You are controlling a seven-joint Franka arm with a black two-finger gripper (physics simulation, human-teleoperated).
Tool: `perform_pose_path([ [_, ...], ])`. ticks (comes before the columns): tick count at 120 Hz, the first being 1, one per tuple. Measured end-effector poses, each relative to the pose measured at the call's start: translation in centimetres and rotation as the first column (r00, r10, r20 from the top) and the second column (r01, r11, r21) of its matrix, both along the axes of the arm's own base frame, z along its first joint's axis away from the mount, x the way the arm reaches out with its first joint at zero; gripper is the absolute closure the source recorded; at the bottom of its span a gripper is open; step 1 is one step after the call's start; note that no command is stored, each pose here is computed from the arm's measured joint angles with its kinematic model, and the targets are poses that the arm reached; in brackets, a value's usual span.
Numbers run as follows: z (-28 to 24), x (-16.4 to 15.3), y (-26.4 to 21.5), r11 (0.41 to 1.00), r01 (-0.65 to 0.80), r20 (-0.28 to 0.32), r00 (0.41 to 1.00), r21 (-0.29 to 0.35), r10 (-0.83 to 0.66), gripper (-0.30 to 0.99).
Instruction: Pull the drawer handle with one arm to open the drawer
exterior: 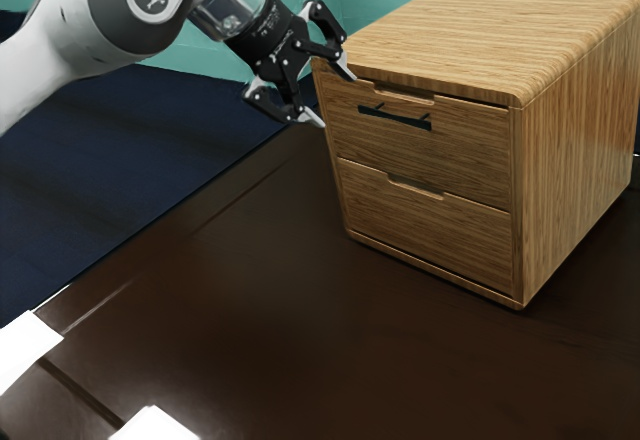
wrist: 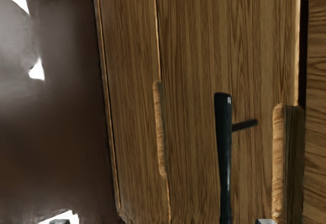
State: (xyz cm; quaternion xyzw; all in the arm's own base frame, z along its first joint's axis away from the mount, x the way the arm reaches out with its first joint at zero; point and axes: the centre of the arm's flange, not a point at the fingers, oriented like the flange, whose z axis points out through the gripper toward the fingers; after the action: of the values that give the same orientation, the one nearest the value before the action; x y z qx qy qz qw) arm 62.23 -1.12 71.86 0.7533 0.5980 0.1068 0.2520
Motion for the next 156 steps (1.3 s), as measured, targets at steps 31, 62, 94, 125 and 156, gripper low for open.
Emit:
perform_pose_path([
  [31,-4.5,4.4,-1.6,0.999,0.024,0.055,0.998,0.026,-0.025,0.45],
  [62,-4.8,5.2,-1.8,0.998,0.041,0.106,0.993,0.044,-0.046,0.50],
  [94,-5.8,5.7,-0.9,0.997,0.045,0.109,0.993,0.067,-0.052,0.55],
  [125,-6.1,5.7,-1.3,0.995,0.065,0.110,0.991,0.069,-0.073,0.61],
  [156,-6.5,5.4,-1.2,0.995,0.076,0.103,0.991,0.070,-0.083,0.66],
])
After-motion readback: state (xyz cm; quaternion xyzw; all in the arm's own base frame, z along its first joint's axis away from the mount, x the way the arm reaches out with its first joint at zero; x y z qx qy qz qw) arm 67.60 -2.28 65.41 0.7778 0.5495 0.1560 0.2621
